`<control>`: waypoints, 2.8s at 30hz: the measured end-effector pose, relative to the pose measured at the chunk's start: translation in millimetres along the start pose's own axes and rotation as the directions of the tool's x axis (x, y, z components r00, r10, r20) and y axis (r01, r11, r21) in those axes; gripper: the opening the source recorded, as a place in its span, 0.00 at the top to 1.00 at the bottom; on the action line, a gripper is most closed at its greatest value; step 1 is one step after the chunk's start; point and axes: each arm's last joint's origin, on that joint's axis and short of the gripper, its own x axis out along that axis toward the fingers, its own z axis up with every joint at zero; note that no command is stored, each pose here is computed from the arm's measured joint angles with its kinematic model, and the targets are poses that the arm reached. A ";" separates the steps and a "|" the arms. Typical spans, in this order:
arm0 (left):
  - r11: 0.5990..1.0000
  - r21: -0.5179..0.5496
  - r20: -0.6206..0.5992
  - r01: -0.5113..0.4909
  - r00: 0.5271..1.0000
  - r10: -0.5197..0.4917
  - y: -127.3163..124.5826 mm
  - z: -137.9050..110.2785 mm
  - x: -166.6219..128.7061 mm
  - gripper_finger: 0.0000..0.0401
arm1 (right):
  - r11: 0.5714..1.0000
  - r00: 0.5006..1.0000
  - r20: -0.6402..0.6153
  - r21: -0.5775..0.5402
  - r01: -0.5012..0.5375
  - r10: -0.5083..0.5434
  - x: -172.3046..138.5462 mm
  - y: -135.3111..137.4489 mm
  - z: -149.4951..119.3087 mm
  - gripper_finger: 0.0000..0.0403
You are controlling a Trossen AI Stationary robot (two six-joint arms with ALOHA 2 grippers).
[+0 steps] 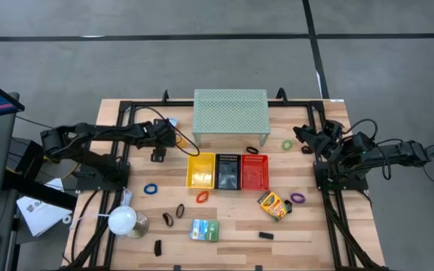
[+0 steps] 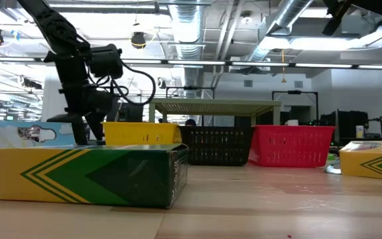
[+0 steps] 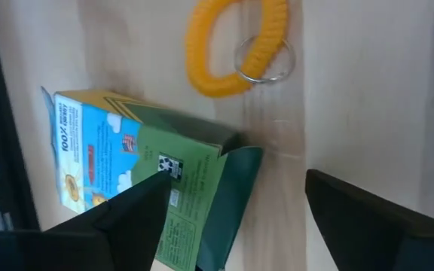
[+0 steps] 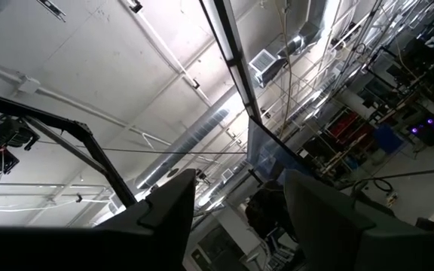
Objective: Pick & Place Office Desk Supplies
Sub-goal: Put the crayons box into the red bin
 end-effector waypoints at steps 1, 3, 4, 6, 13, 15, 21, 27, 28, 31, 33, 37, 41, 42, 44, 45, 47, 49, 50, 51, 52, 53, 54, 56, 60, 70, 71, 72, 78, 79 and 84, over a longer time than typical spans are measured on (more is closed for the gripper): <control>1.000 -0.002 0.002 -0.008 1.000 0.008 0.5 0.6 0.3 0.27 | 1.000 1.000 0.000 0.003 0.000 0.000 0.0 0.0 0.0 0.50; 1.000 -0.008 0.013 -0.019 1.000 0.019 1.5 1.8 0.3 0.29 | 1.000 1.000 0.000 0.011 0.000 0.000 0.0 0.0 0.0 0.50; 1.000 -0.010 0.017 -0.027 0.999 0.027 2.1 2.3 0.3 0.31 | 1.000 1.000 0.000 0.016 0.000 0.000 0.0 0.0 0.0 0.50; 0.999 -0.012 0.013 -0.039 0.999 0.039 2.6 2.1 -0.4 0.34 | 1.000 1.000 0.000 0.019 0.000 0.000 0.0 0.0 0.0 0.50; 0.999 -0.012 0.010 -0.043 0.999 0.043 2.8 2.0 -0.5 0.49 | 1.000 1.000 0.000 0.019 0.000 0.000 0.0 0.0 0.0 0.50; 0.999 -0.012 0.010 -0.043 0.999 0.043 2.8 2.0 -0.5 0.54 | 1.000 1.000 0.000 0.020 0.001 -0.001 0.0 0.0 0.0 0.50; 0.999 -0.014 0.013 -0.046 0.999 0.046 3.1 2.4 -0.6 0.68 | 1.000 1.000 0.002 0.020 0.003 -0.003 0.0 -0.1 0.0 0.50; 0.998 -0.028 0.033 -0.062 0.997 0.063 4.9 4.5 -0.9 0.81 | 1.000 1.000 -0.009 0.026 0.015 -0.015 0.0 -1.1 -1.1 0.50; 0.997 -0.032 0.037 -0.068 0.997 0.069 5.3 5.0 -0.9 0.82 | 0.999 1.000 -0.013 0.031 0.024 -0.023 0.0 -1.7 -1.7 0.50; 0.995 -0.041 0.043 -0.089 0.995 0.090 6.8 6.1 -1.1 0.88 | 0.998 0.999 -0.027 0.042 0.039 -0.038 -0.1 -3.1 -3.1 0.50; 0.995 -0.042 0.044 -0.091 0.995 0.093 7.0 6.4 -1.1 0.91 | 0.998 0.999 -0.031 0.046 0.042 -0.041 -0.1 -3.4 -3.5 0.50; 0.993 -0.070 0.045 -0.090 0.995 0.094 7.1 6.4 -1.2 0.98 | 0.998 0.999 -0.031 0.047 0.042 -0.040 -0.1 -3.4 -3.5 0.50; 0.989 -0.113 0.049 -0.091 0.994 0.097 7.5 6.4 -2.4 0.99 | 0.998 0.999 -0.031 0.048 0.042 -0.040 -0.1 -3.4 -3.5 0.50; 0.988 -0.121 0.050 -0.094 0.994 0.101 7.9 6.7 -2.6 0.99 | 0.998 0.999 -0.031 0.049 0.042 -0.040 -0.1 -3.4 -3.5 0.50; 0.985 -0.132 0.039 -0.111 0.992 0.117 9.0 6.0 -4.8 0.99 | 0.998 0.999 -0.031 0.049 0.041 -0.040 -0.1 -3.3 -3.5 0.50; 0.982 -0.143 0.035 -0.123 0.991 0.130 10.6 6.1 -7.5 1.00 | 0.998 0.999 -0.031 0.049 0.042 -0.040 -0.1 -3.4 -3.5 0.50; 0.971 -0.193 0.057 -0.143 0.986 0.157 15.7 8.8 -15.3 1.00 | 0.998 0.999 -0.031 0.050 0.041 -0.040 -0.1 -3.3 -3.5 0.50; 0.948 -0.283 0.077 -0.149 0.981 0.178 20.5 9.6 -25.3 0.99 | 0.998 0.999 -0.031 0.050 0.041 -0.039 -0.1 -3.3 -3.5 0.50; 0.927 -0.345 0.089 -0.147 0.978 0.188 23.2 9.8 -31.3 0.99 | 0.998 0.999 -0.031 0.050 0.041 -0.039 -0.1 -3.3 -3.5 0.50; 0.898 -0.418 0.098 -0.139 0.975 0.197 26.2 10.1 -37.6 0.99 | 0.998 0.999 -0.031 0.050 0.041 -0.039 -0.1 -3.3 -3.5 0.50; 0.854 -0.504 0.110 -0.125 0.972 0.207 29.6 11.0 -44.0 0.98 | 0.998 0.999 -0.031 0.051 0.040 -0.039 -0.1 -3.2 -3.4 0.50; 0.798 -0.594 0.117 -0.101 0.971 0.210 32.8 10.3 -50.3 0.98 | 0.998 0.999 -0.031 0.050 0.041 -0.039 -0.1 -3.3 -3.4 0.50; 0.731 -0.679 0.124 -0.068 0.971 0.205 35.9 8.6 -56.4 0.97 | 0.998 0.999 -0.031 0.050 0.040 -0.039 -0.1 -3.3 -3.4 0.50; 0.565 -0.824 0.157 0.029 0.971 0.179 42.5 5.1 -64.8 0.96 | 0.998 0.999 -0.031 0.049 0.041 -0.039 -0.1 -3.3 -3.4 0.50; 0.293 -0.927 0.269 0.232 0.959 0.093 49.2 -2.6 -72.5 0.85 | 0.998 0.999 -0.031 0.049 0.042 -0.040 -0.1 -3.4 -3.4 0.50; 0.183 -0.959 0.236 0.218 0.968 0.083 54.4 -1.1 -74.5 0.38 | 0.998 0.999 -0.030 0.049 0.042 -0.041 -0.1 -3.4 -3.4 0.50; 0.183 -0.959 0.235 0.216 0.968 0.088 57.3 0.9 -76.6 0.34 | 0.998 0.999 -0.030 0.049 0.042 -0.041 -0.1 -3.4 -3.4 0.50; 0.186 -0.960 0.230 0.211 0.970 0.083 59.4 2.6 -77.8 0.31 | 0.998 0.999 -0.030 0.049 0.042 -0.041 -0.1 -3.4 -3.4 0.50; 0.194 -0.962 0.200 0.191 0.979 0.028 69.7 14.0 -78.2 0.17 | 0.998 0.999 -0.032 0.054 0.041 -0.039 -0.1 -3.3 -3.5 0.50; 0.185 -0.965 0.194 0.187 0.981 0.017 70.7 15.1 -78.6 0.14 | 0.998 0.999 -0.033 0.055 0.039 -0.037 -0.1 -3.3 -3.5 0.50; 0.127 -0.968 0.223 0.218 0.974 0.029 76.3 22.2 -88.4 0.06 | 0.998 0.999 -0.038 0.057 0.034 -0.032 -0.1 -3.1 -3.7 0.50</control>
